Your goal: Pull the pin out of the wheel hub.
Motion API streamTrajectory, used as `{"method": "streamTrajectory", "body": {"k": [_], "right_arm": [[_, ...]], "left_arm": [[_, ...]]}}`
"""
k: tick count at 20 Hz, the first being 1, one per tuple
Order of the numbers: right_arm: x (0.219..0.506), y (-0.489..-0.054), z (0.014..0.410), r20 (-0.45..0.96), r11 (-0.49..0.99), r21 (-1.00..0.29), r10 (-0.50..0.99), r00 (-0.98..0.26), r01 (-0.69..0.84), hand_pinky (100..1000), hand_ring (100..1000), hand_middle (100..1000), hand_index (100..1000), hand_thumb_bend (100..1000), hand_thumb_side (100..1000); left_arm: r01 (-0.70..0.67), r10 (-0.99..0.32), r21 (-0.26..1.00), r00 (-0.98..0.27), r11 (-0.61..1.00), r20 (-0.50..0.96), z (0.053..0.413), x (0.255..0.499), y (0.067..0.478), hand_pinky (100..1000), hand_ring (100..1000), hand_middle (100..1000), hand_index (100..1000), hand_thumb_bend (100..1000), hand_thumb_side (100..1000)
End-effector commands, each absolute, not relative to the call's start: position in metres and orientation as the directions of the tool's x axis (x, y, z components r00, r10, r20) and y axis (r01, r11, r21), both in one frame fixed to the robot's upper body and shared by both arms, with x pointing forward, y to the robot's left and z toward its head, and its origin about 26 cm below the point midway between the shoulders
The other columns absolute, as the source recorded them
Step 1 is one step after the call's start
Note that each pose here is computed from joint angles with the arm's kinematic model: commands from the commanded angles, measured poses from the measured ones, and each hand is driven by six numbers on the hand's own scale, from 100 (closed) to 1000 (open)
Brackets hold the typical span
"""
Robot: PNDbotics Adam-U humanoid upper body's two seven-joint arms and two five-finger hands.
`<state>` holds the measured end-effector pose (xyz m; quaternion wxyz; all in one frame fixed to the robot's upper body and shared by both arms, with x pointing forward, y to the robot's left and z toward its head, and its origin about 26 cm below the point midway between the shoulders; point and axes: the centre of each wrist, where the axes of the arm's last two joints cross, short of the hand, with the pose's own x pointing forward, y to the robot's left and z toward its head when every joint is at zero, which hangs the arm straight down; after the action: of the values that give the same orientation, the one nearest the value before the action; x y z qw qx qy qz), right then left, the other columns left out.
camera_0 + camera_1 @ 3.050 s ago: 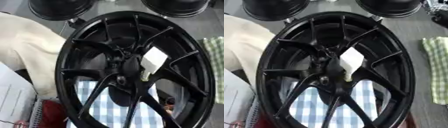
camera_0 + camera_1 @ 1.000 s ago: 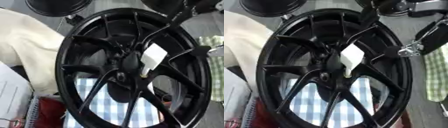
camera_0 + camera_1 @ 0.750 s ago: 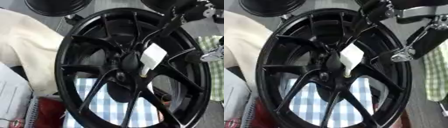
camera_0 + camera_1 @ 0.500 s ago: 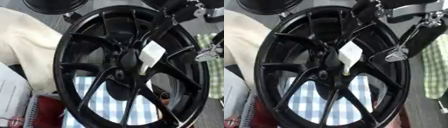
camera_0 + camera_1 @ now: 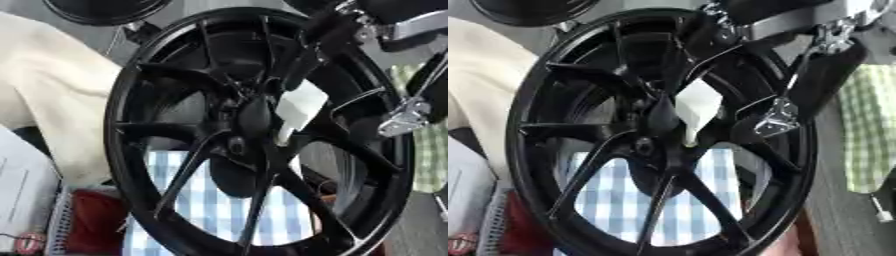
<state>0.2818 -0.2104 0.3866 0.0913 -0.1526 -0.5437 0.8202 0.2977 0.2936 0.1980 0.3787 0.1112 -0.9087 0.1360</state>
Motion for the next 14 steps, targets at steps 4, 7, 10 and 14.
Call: {"method": "streamTrajectory", "body": {"k": [4, 7, 10, 14], "right_arm": [[0.2749, -0.2052, 0.3959, -0.15, -0.357, -0.934, 0.33, -0.932, 0.024, 894, 854, 807, 837, 394, 182], [0.2753, -0.2034, 0.3948, -0.152, -0.34, -0.94, 0.346, -0.926, 0.027, 886, 840, 799, 842, 396, 170], [0.2759, -0.2013, 0.3932, -0.154, -0.312, -0.95, 0.373, -0.915, 0.033, 883, 838, 800, 844, 389, 177], [0.2771, -0.1985, 0.3895, -0.137, -0.305, -0.952, 0.387, -0.912, 0.014, 884, 840, 803, 845, 381, 172]], "left_arm": [[-0.297, -0.115, -0.147, -0.708, 0.943, 0.697, 0.2071, 0.2948, 0.2952, 807, 753, 613, 794, 261, 690], [-0.298, -0.114, -0.148, -0.708, 0.943, 0.697, 0.2069, 0.2948, 0.2953, 808, 753, 613, 794, 261, 693], [-0.298, -0.112, -0.15, -0.707, 0.943, 0.698, 0.2066, 0.2949, 0.2949, 808, 753, 613, 794, 261, 693], [-0.298, -0.11, -0.153, -0.708, 0.942, 0.697, 0.207, 0.295, 0.2947, 808, 753, 613, 794, 261, 693]]}}
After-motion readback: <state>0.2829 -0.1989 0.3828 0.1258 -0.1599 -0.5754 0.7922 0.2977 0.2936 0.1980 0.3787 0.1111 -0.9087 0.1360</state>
